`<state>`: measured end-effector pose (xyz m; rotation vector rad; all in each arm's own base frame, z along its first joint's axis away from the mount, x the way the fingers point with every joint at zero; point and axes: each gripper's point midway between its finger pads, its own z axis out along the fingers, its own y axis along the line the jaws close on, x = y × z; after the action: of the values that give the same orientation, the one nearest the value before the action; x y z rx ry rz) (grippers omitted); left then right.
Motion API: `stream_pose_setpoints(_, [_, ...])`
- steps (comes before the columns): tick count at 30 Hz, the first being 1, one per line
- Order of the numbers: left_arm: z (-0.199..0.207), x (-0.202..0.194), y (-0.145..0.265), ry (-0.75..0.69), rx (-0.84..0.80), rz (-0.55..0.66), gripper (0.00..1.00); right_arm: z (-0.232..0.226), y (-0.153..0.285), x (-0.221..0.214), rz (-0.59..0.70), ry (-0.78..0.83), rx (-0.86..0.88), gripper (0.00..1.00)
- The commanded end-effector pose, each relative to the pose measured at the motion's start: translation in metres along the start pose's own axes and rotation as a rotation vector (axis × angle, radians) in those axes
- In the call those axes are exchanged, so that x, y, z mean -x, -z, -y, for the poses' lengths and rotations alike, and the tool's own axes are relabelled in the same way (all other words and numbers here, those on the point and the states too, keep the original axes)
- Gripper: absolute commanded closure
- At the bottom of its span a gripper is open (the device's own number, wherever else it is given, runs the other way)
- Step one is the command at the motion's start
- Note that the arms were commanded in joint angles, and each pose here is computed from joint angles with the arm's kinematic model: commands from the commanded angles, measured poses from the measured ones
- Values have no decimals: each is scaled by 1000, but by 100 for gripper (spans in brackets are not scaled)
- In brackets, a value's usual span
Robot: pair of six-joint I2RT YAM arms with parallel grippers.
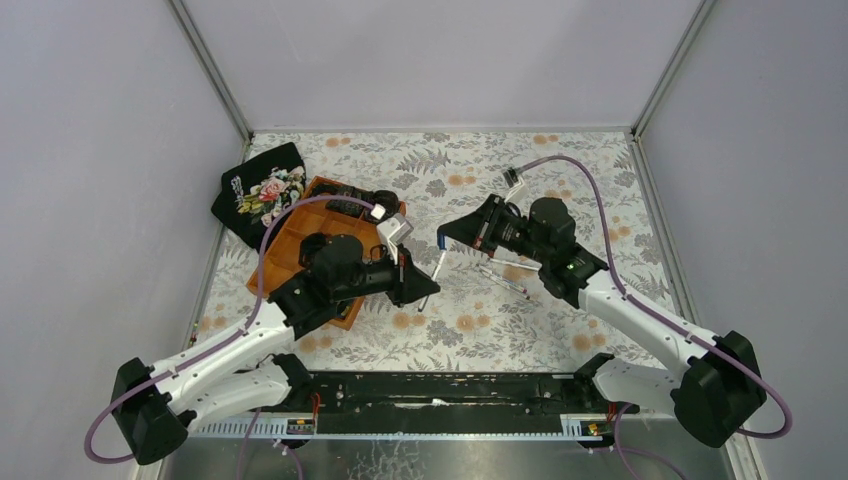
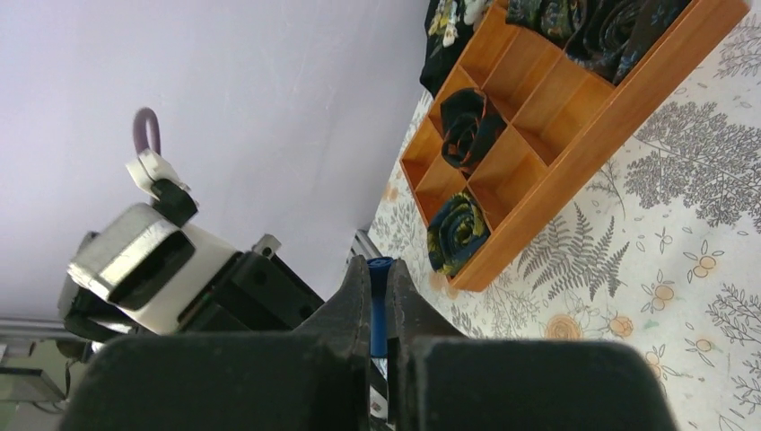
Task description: Insert the pens into the pen caps
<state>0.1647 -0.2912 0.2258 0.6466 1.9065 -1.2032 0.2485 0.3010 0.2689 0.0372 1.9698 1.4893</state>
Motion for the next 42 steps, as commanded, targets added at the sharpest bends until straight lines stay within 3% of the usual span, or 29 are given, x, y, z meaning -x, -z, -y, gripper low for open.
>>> stream_pose_setpoints(1, [7, 13, -5, -13, -21, 70, 100, -28, 6, 27, 158, 9, 91, 100])
stream_pose_setpoints(11, [0, 9, -9, 10, 8, 72, 100, -45, 16, 33, 188, 43, 137, 100])
stream_pose_setpoints(42, [10, 20, -6, 26, -27, 114, 100, -32, 17, 22, 160, 68, 113, 100])
